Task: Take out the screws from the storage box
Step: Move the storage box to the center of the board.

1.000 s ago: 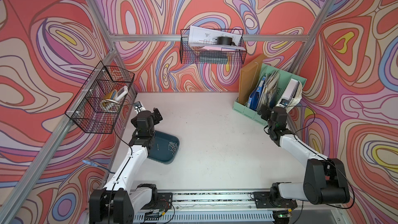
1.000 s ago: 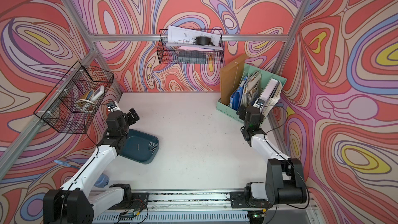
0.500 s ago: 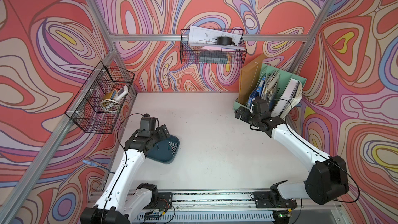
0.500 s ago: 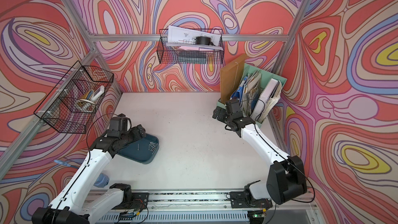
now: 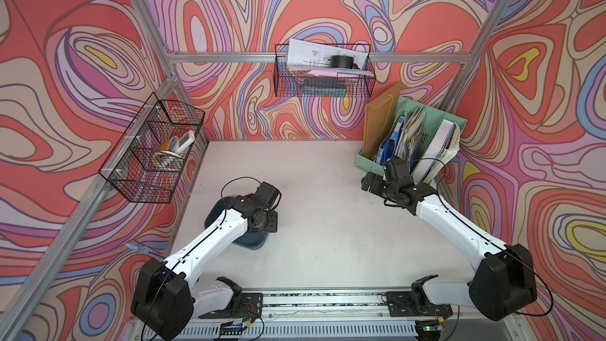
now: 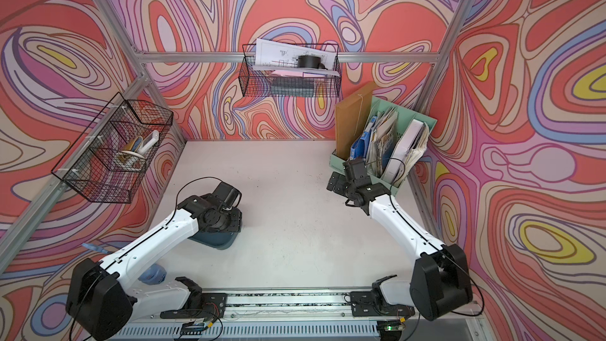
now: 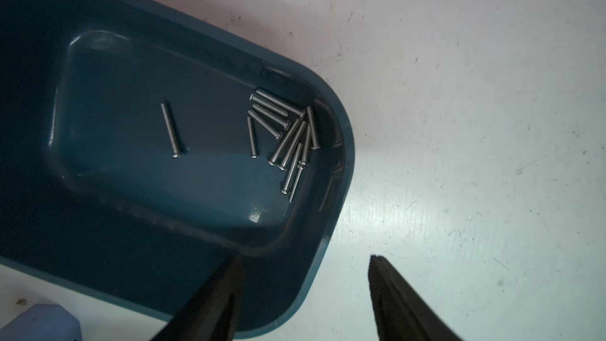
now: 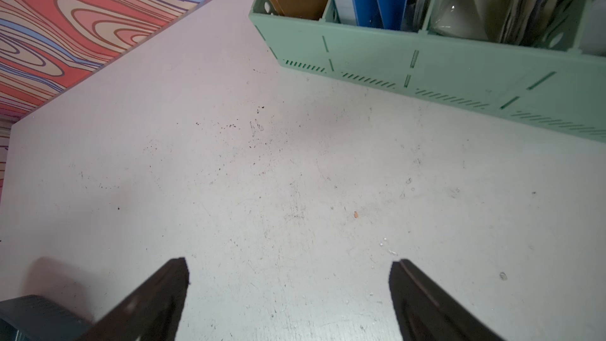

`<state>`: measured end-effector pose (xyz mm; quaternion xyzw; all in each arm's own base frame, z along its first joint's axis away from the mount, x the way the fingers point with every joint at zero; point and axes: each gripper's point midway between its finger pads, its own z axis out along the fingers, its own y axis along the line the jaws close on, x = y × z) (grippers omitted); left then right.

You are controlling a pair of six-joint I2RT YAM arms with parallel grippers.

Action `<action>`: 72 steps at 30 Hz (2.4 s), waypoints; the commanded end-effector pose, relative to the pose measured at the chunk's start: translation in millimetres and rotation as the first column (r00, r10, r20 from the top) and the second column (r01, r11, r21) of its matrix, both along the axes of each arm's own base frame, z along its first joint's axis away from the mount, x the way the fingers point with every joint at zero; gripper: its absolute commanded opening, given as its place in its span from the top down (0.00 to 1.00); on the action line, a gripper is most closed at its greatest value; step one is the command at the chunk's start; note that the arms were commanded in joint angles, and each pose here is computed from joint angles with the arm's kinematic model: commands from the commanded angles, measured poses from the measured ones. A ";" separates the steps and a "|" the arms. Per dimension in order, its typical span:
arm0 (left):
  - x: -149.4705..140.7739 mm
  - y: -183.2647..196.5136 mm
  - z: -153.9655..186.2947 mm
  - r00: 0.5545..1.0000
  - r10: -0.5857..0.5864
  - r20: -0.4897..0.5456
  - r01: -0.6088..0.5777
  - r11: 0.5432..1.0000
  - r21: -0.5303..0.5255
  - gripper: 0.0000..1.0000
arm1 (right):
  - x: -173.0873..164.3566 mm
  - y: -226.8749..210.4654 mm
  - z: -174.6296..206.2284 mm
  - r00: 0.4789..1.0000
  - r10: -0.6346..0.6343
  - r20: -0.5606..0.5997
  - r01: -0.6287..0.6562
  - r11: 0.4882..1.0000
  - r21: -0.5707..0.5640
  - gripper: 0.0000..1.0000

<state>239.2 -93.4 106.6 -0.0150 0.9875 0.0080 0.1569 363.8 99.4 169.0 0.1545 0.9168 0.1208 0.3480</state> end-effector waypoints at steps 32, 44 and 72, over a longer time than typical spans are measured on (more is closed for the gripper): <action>14.7 -66.6 -34.5 0.969 -0.188 -0.163 0.184 0.982 -0.041 0.97 | -24.1 -18.8 -17.5 0.999 -0.033 -0.042 0.030 0.997 -0.071 0.02; 49.0 -169.9 -17.7 0.953 -0.279 -0.116 0.261 0.953 -0.151 1.00 | -32.2 -26.8 -20.7 0.998 -0.046 -0.048 0.041 0.994 -0.105 0.02; 118.2 -318.5 -46.1 0.978 -0.171 -0.118 0.142 0.965 -0.219 1.00 | -78.8 -51.6 -29.6 0.994 -0.078 -0.072 0.065 0.984 -0.165 0.02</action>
